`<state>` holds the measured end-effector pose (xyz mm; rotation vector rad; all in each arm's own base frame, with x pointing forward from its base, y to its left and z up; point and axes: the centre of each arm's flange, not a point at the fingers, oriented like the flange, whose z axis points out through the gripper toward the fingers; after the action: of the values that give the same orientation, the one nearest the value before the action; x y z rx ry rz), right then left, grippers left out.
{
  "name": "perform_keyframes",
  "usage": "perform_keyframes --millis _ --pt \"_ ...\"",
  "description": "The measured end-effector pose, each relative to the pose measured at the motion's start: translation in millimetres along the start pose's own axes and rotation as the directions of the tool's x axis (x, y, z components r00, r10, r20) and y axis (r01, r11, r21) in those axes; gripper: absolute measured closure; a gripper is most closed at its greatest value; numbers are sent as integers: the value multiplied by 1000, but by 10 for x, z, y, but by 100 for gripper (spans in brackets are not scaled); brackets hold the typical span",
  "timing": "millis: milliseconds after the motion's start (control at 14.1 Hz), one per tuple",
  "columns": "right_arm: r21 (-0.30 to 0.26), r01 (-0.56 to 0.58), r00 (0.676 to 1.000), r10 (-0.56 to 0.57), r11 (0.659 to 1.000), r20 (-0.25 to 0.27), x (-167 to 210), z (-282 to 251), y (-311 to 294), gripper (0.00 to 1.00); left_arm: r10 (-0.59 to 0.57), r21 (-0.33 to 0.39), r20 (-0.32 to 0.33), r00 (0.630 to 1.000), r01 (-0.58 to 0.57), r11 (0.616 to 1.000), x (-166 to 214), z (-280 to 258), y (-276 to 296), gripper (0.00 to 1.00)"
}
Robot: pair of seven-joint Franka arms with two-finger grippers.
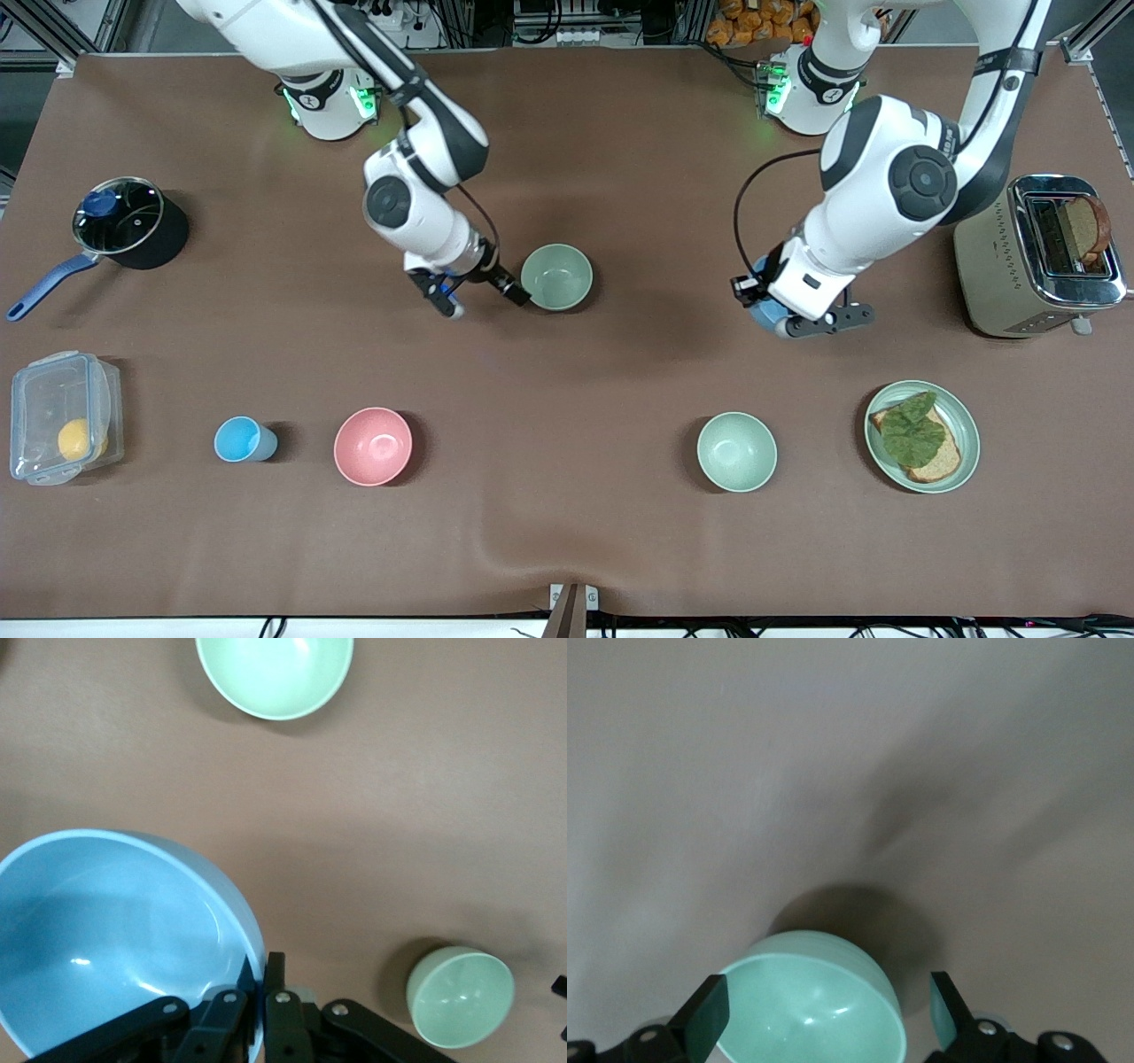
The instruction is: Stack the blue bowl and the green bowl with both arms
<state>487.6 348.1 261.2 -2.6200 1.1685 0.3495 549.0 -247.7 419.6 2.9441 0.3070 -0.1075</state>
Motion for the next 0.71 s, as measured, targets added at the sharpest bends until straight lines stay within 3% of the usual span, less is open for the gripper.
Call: perform_keyframes --millis 212,425,708 --pt "-6 -149 987 149 989 62 394 -223 2 0 -4 -13 12 1000 4 1000 -260 25 426 96" --pt "61 -360 924 347 931 159 489 -13 2 0 -37 -45 25 999 38 998 -459 54 975 96" --pt "105 -474 876 456 874 155 526 616 69 0 -22 -7 46 999 22 1000 -901 482 1682 96"
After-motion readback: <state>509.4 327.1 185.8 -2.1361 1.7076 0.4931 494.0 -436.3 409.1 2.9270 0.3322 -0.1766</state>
